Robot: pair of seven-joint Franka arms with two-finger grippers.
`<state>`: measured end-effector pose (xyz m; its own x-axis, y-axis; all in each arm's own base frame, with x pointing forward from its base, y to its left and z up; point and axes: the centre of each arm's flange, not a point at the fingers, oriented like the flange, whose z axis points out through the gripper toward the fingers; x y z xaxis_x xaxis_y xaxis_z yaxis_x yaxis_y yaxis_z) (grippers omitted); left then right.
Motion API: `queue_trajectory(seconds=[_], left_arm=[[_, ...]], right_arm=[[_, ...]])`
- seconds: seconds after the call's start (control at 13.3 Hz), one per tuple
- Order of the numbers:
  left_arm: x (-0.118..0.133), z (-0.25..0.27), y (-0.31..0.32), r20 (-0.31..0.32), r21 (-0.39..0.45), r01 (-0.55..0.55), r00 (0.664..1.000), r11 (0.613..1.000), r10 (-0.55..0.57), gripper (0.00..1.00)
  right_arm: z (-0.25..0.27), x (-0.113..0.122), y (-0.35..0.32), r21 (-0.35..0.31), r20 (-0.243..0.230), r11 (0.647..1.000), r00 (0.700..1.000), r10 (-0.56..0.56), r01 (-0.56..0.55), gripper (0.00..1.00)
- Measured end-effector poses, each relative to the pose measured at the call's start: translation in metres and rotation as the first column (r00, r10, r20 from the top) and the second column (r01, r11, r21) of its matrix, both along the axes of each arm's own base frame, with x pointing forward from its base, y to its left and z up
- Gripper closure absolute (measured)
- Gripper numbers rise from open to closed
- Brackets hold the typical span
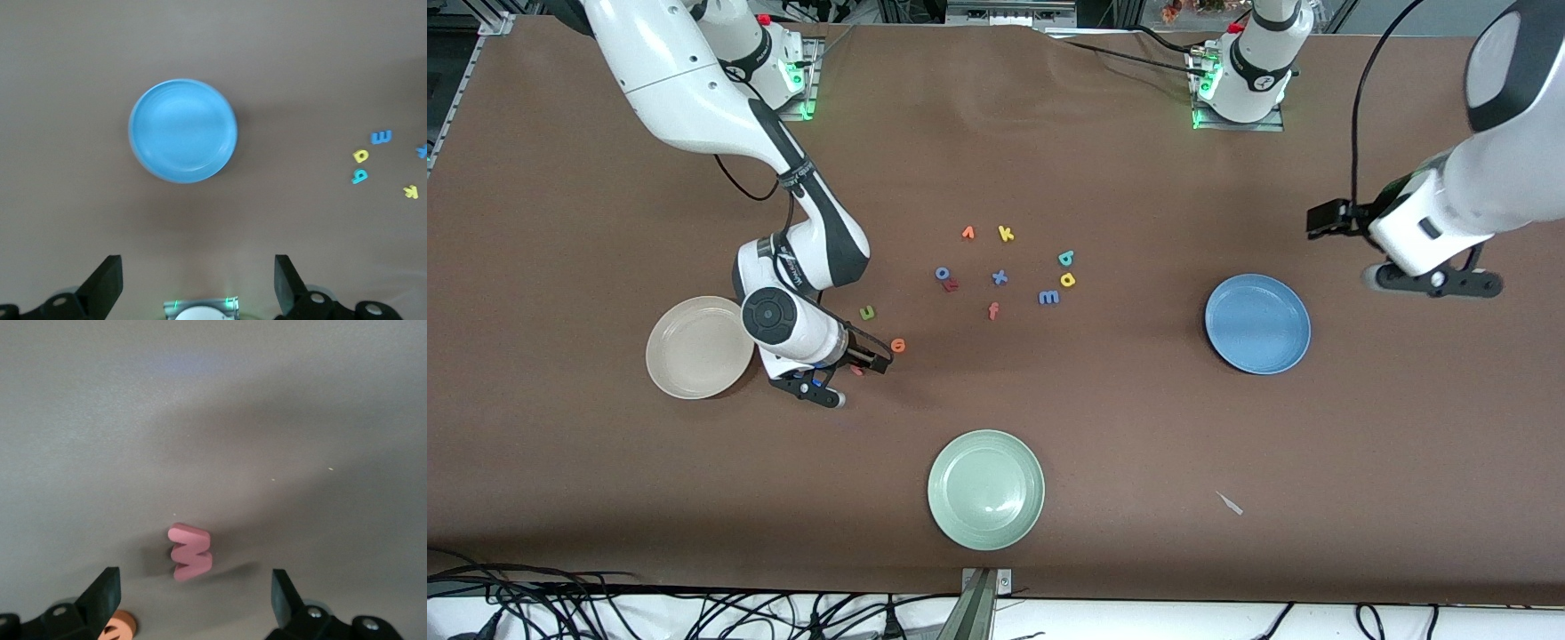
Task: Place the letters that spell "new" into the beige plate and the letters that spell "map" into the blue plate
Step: 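Grasp the pink w with the right gripper while the left gripper descends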
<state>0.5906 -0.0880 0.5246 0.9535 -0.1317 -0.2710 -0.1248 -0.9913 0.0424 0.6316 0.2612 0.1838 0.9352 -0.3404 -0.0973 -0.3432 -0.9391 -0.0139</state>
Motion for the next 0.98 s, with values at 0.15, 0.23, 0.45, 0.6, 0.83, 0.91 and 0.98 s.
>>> queue_trajectory(seconds=[0.15,0.23,0.45,0.6,0.83,0.91,0.98], left_arm=[[0.008,-0.041,-0.038,-0.051,-0.034,0.127,0.990,0.991,-0.129,0.00],[0.010,-0.062,-0.058,-0.073,-0.048,0.181,0.980,0.982,-0.185,0.00],[0.012,-0.111,-0.124,-0.068,-0.077,0.304,0.948,0.949,-0.310,0.00],[0.007,-0.139,-0.180,-0.021,-0.089,0.387,0.921,0.918,-0.390,0.00],[-0.002,-0.185,-0.240,0.049,-0.129,0.544,0.839,0.829,-0.542,0.00],[-0.002,-0.199,-0.249,0.065,-0.144,0.585,0.810,0.798,-0.582,0.00],[-0.004,-0.213,-0.254,0.074,-0.159,0.617,0.786,0.771,-0.614,0.00]], right_arm=[[-0.001,0.000,0.000,-0.001,-0.001,1.000,1.000,-0.002,0.002,0.00],[-0.001,0.000,0.000,-0.001,-0.001,1.000,1.000,-0.002,0.002,0.02],[-0.003,0.000,-0.001,-0.002,-0.004,1.000,1.000,-0.005,0.005,0.12],[-0.006,-0.001,-0.001,-0.004,-0.008,1.000,1.000,-0.007,0.007,0.20],[-0.012,-0.002,-0.002,-0.004,-0.017,1.000,1.000,-0.015,0.015,0.27],[-0.011,-0.001,-0.002,-0.002,-0.015,1.000,1.000,-0.016,0.016,0.34],[-0.009,0.000,-0.002,-0.001,-0.013,1.000,1.000,-0.018,0.018,0.41]])
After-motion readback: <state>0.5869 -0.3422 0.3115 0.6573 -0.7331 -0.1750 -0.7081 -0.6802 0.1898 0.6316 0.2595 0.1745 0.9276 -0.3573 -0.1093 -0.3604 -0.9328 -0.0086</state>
